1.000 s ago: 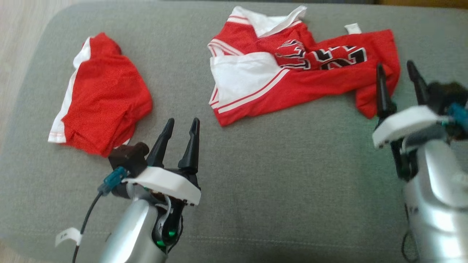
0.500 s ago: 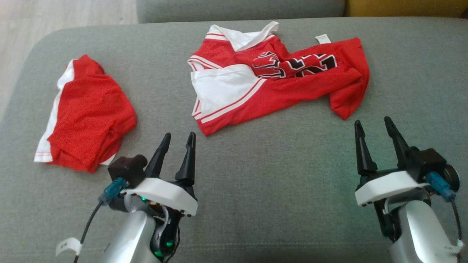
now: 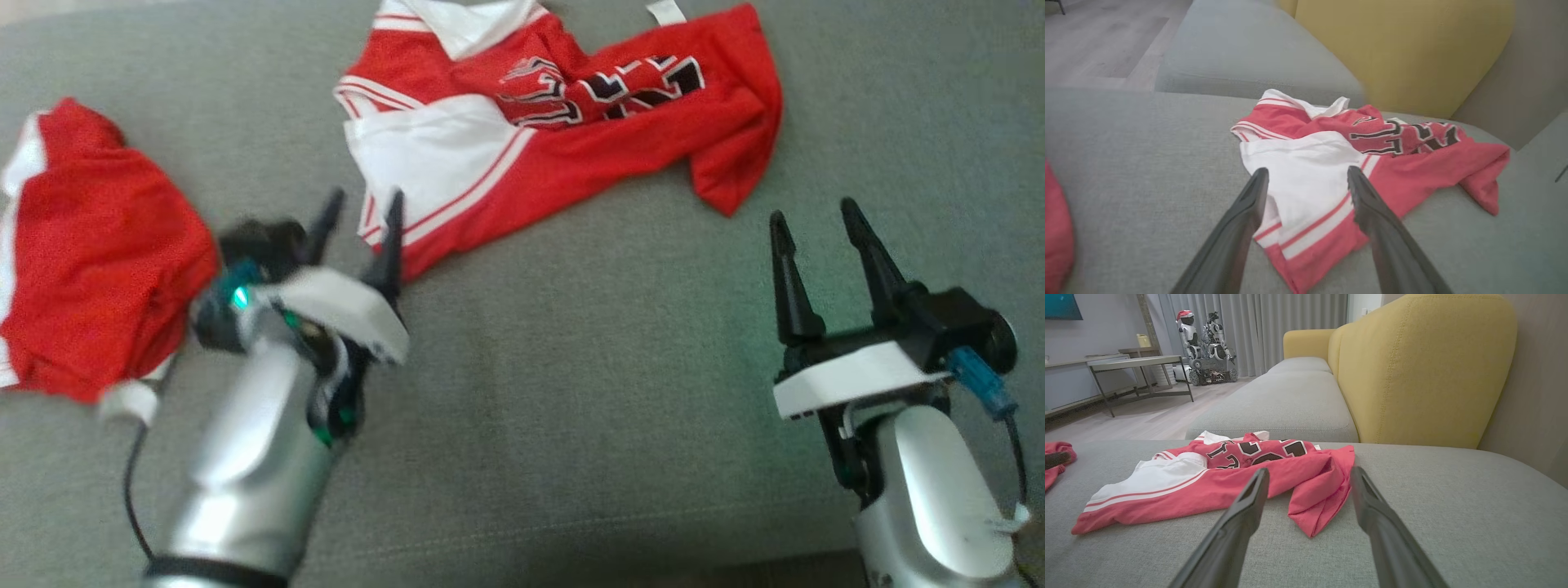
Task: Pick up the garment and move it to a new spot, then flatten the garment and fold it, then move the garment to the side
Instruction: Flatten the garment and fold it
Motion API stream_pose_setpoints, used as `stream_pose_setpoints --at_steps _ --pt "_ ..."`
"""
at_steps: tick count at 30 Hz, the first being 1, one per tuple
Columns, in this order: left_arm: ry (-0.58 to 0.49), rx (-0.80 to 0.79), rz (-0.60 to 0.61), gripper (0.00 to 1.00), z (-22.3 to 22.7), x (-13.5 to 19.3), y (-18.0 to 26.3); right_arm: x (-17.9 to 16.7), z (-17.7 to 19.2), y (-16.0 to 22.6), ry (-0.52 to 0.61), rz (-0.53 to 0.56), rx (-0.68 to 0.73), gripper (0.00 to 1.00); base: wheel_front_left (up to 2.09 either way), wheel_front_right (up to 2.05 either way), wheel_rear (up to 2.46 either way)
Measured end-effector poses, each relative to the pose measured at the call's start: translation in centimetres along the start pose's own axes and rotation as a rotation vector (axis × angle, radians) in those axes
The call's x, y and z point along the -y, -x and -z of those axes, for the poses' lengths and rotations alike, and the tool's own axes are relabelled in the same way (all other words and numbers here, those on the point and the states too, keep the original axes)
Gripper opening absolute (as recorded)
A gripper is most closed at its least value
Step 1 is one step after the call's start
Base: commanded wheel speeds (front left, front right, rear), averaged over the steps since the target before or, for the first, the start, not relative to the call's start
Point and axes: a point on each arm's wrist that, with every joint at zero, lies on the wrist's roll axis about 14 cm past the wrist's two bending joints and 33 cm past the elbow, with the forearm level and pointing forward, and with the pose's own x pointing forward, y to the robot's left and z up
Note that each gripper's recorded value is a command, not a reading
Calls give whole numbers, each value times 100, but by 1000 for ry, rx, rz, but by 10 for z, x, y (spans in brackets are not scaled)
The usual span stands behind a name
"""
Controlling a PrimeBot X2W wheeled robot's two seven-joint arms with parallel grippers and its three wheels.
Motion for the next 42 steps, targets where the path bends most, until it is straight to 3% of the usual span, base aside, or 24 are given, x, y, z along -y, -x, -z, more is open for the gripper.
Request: stream_pose_setpoints --at_steps 7,18,30,31,32,33,42 --pt "-154 -124 -78 100 14 -45 -54 4 7 -7 3 0 -16 100 0 0 0" --pt "-211 -237 -41 100 44 -51 -92 20 25 -5 -5 44 -59 100 0 0 0" --pt "-231 -283 -53 100 55 -64 -101 24 34 -5 -4 55 -78 100 0 0 0" --pt "-231 -281 -55 64 55 -65 -101 24 34 -5 -4 55 -80 100 0 0 0" --pt "-230 -281 -55 20 55 -65 -101 25 34 -5 -5 55 -78 100 0 0 0" --pt "-226 -282 -53 0 55 -65 -101 25 35 -6 -5 55 -79 100 0 0 0" --pt "-230 -266 -43 0 48 -63 -97 24 35 -7 -17 54 -78 100 0 0 0"
